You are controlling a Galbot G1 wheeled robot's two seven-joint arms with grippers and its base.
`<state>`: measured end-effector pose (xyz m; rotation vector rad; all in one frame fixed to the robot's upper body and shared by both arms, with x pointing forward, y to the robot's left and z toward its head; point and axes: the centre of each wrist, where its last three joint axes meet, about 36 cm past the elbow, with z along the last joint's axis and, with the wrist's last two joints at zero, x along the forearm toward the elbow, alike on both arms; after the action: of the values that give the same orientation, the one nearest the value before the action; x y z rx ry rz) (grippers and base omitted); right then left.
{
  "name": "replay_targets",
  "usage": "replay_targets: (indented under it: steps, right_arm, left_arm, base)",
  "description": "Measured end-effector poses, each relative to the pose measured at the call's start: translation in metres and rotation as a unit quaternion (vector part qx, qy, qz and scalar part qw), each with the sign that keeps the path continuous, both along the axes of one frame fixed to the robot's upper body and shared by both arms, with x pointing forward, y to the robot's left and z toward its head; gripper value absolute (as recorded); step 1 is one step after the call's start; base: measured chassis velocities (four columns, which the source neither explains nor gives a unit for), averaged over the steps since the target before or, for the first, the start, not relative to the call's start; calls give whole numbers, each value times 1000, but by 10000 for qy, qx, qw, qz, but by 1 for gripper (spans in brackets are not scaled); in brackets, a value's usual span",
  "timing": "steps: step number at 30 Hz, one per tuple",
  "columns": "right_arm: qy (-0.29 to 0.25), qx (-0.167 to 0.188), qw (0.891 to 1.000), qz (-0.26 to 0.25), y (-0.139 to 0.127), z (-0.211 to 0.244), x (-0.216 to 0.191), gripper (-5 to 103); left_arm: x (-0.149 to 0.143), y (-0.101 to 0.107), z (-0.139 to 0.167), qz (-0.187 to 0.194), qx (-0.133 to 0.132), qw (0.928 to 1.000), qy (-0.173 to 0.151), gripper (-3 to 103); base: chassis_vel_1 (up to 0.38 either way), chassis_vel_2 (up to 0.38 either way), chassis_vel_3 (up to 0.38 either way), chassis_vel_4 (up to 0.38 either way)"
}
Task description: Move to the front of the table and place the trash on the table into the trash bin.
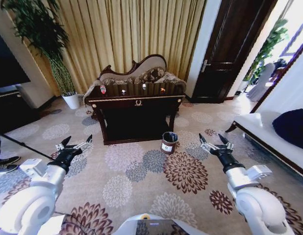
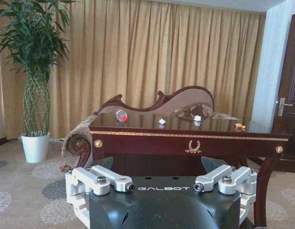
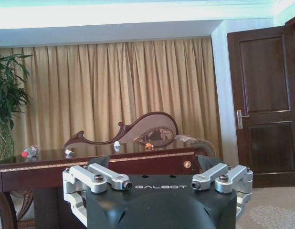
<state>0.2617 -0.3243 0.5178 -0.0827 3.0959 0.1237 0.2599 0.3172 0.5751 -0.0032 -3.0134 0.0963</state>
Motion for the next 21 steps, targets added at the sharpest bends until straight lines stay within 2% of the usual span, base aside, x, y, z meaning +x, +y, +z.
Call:
replay_targets:
  steps: [21]
  right_arm:
    - [45,-63,9999,65,0,-3,-2,100]
  left_arm:
    - [0,-3,-2,-214,-34,9997,-103,100]
  base:
    - [-26,32,27,-37]
